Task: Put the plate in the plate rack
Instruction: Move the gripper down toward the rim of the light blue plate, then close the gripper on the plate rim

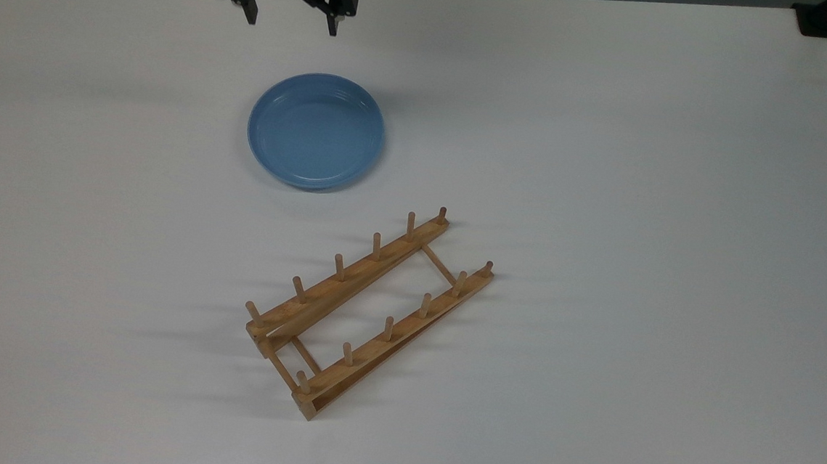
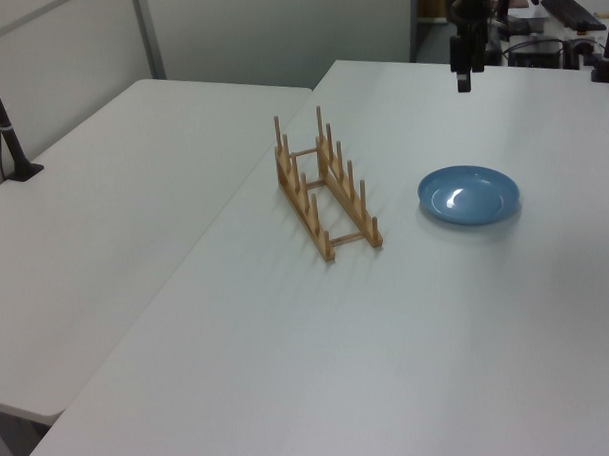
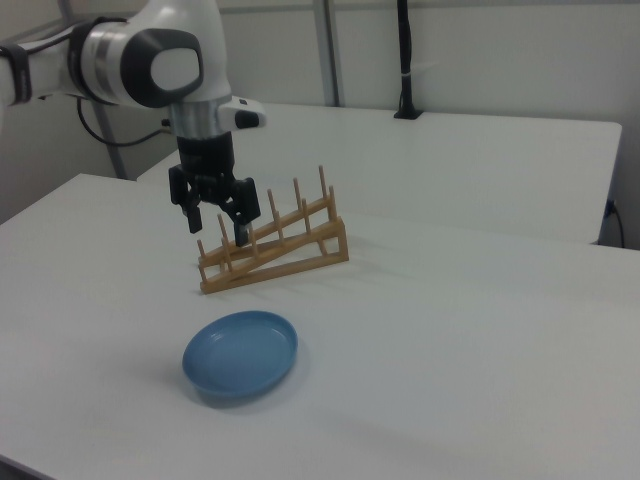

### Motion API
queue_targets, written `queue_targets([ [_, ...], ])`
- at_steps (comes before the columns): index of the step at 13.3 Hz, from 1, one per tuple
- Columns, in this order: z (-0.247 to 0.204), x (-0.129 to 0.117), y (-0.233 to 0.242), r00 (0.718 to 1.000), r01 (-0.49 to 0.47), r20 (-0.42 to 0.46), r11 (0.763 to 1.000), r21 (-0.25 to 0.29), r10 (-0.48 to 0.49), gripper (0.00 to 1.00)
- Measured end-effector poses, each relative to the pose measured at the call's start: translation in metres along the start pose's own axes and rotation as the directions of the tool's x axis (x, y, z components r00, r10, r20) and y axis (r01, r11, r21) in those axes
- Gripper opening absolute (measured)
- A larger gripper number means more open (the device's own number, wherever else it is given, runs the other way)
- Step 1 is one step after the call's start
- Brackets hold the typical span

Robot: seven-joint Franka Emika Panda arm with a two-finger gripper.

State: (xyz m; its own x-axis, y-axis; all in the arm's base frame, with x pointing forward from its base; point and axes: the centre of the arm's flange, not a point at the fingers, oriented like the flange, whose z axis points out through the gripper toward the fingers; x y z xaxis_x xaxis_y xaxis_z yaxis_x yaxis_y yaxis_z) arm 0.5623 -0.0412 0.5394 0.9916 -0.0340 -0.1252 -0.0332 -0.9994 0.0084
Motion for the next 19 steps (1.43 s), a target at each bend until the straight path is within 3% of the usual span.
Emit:
queue_targets([
  [5,0.047,0.039,0.035,0.996,0.086,-0.039,0.996,-0.014,-0.086,1.0],
  [9,0.118,0.065,0.066,0.98,0.196,0.006,0.978,0.072,-0.197,0.91],
  [12,0.149,0.073,0.064,0.97,0.231,0.052,0.969,0.086,-0.236,0.8],
  [13,0.157,0.074,0.064,0.967,0.238,0.065,0.967,0.09,-0.244,0.72],
  [19,0.187,0.079,0.097,0.95,0.3,0.068,0.95,0.083,-0.306,0.65],
])
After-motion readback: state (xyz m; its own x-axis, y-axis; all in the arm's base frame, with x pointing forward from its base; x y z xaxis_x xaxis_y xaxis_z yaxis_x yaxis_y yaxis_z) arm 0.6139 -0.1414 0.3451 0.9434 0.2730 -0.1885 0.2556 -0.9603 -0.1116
